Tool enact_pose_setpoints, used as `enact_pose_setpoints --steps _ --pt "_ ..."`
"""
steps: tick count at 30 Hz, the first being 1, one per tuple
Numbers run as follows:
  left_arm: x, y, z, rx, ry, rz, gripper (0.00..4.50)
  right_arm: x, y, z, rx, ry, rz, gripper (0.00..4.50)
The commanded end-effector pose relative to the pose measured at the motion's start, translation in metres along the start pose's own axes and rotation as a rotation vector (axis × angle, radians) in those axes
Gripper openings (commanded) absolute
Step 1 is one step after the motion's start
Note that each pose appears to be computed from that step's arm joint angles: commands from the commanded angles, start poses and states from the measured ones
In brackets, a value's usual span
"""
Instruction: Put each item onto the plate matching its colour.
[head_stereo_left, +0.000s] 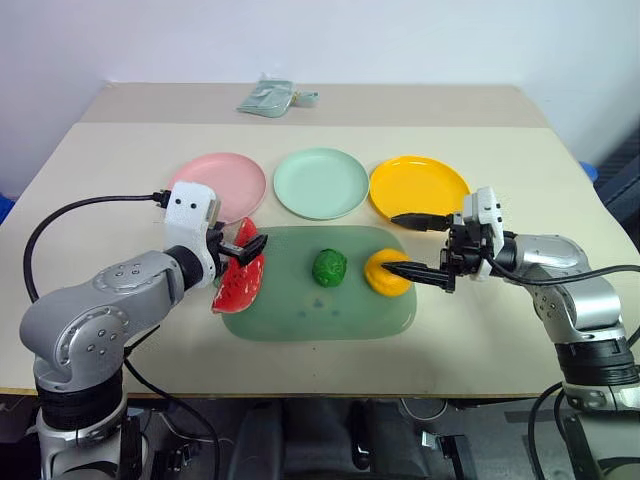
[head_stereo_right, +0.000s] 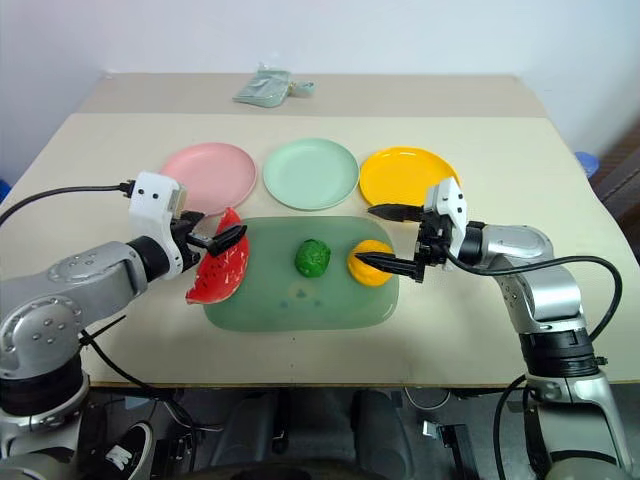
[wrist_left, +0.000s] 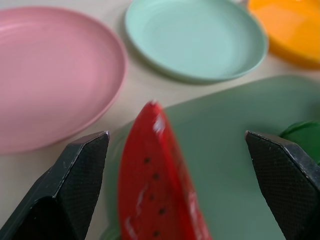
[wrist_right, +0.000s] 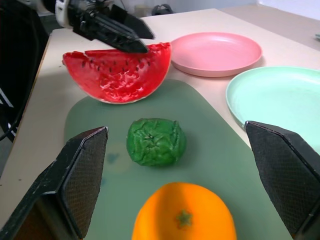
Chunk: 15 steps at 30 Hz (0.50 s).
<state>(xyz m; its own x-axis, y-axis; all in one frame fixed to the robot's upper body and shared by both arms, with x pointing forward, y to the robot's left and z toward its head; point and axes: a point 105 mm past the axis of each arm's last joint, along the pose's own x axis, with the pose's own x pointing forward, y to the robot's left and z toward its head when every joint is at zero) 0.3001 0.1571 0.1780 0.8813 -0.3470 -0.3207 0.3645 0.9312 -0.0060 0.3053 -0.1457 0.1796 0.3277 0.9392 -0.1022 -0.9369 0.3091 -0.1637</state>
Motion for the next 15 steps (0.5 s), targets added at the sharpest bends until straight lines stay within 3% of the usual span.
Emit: enact_pose_setpoints --steps 1,15 --pt "-0.008 0.0 0.004 0.052 0.003 0.061 4.5 -0.001 -0.001 0.008 -0.04 -0.019 0.003 4.48" --pt "-0.001 -0.008 -0.026 -0.03 0.09 0.072 4.5 -0.003 -0.003 0.003 -0.036 -0.013 -0.009 4.48"
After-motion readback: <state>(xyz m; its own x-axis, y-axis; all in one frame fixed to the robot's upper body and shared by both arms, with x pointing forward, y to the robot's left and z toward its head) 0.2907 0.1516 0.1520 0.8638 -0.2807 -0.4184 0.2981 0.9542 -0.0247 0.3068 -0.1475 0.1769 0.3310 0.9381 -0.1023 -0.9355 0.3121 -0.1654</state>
